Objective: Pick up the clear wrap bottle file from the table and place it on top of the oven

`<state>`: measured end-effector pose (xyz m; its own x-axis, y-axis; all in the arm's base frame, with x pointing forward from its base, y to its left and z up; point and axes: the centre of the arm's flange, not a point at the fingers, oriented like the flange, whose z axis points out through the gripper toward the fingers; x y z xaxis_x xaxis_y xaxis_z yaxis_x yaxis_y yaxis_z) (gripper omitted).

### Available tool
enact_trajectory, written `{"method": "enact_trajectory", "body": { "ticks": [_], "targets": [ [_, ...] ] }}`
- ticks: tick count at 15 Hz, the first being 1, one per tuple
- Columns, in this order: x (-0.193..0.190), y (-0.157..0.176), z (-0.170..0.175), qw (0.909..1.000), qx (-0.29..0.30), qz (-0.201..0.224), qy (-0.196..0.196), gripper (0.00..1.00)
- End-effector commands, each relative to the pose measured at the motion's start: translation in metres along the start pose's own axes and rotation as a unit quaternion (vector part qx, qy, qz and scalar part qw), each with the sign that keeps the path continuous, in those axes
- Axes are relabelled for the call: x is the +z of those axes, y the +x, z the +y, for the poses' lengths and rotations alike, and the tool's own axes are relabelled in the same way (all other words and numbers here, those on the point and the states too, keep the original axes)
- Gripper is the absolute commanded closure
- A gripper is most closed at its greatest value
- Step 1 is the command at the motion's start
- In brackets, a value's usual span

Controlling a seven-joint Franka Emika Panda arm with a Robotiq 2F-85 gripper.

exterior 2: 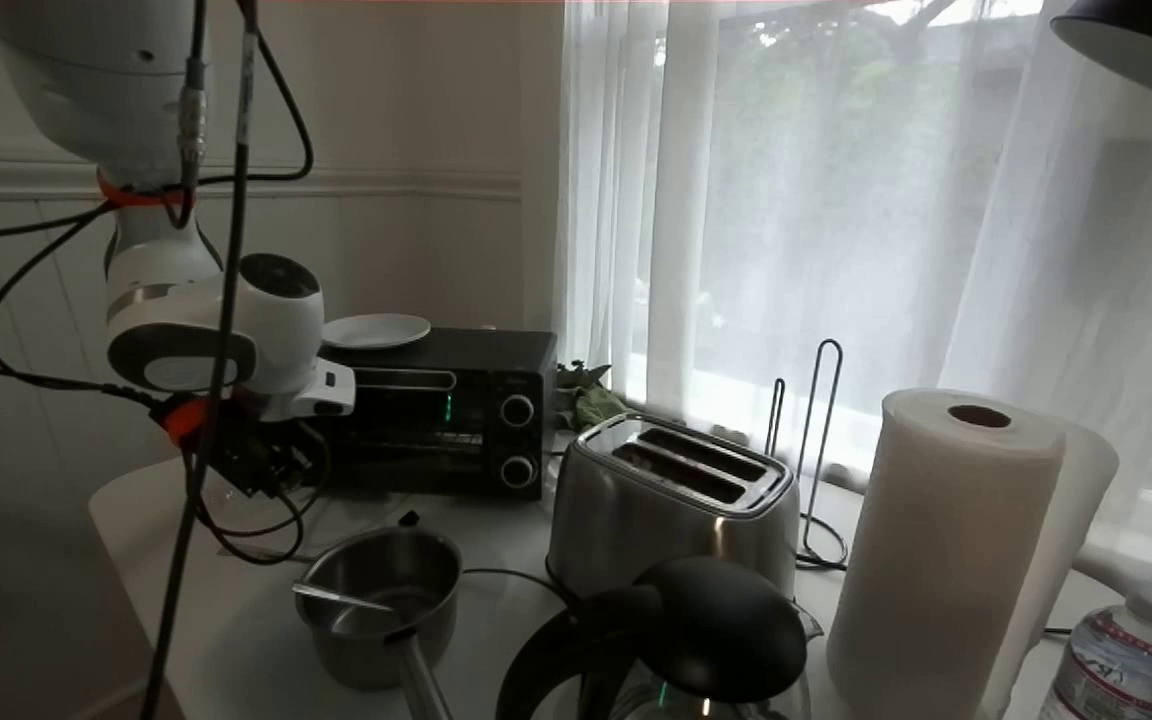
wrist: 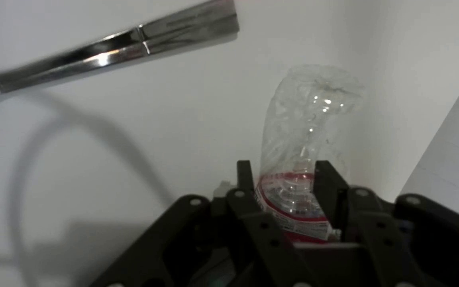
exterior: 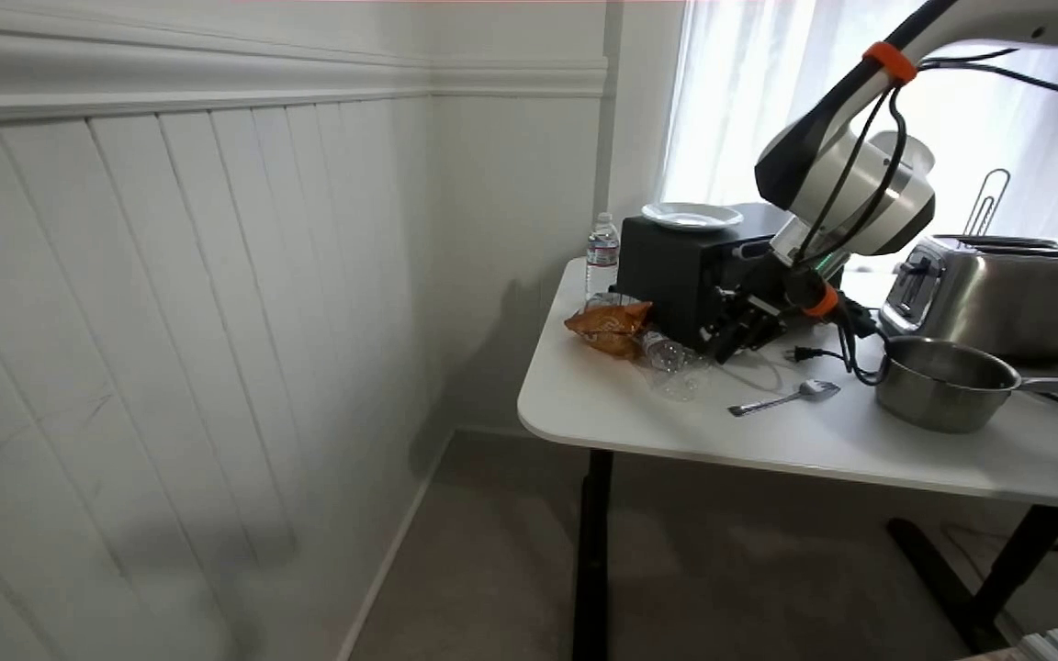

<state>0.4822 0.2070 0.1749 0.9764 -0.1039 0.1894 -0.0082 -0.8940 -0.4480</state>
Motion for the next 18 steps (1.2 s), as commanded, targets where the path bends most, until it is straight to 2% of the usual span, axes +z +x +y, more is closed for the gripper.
{"method": "enact_trajectory", "body": {
  "ticks": [1,5,8,14,17,18],
  "targets": [
    [-0.004,-0.017,0.013,0.9996,0.007,0.014,0.022,0.53],
    [-0.005,-0.023,0.012,0.9976,0.017,0.015,0.065,0.56],
    [-0.004,-0.03,0.015,0.9958,0.025,0.014,0.087,0.53],
    [0.012,-0.041,0.031,0.9944,0.039,0.008,0.097,0.48],
    [0.019,-0.046,0.033,0.9934,0.035,0.0,0.109,0.54],
    [0.021,-0.047,0.034,0.9932,0.033,0.0,0.112,0.53]
  ]
}}
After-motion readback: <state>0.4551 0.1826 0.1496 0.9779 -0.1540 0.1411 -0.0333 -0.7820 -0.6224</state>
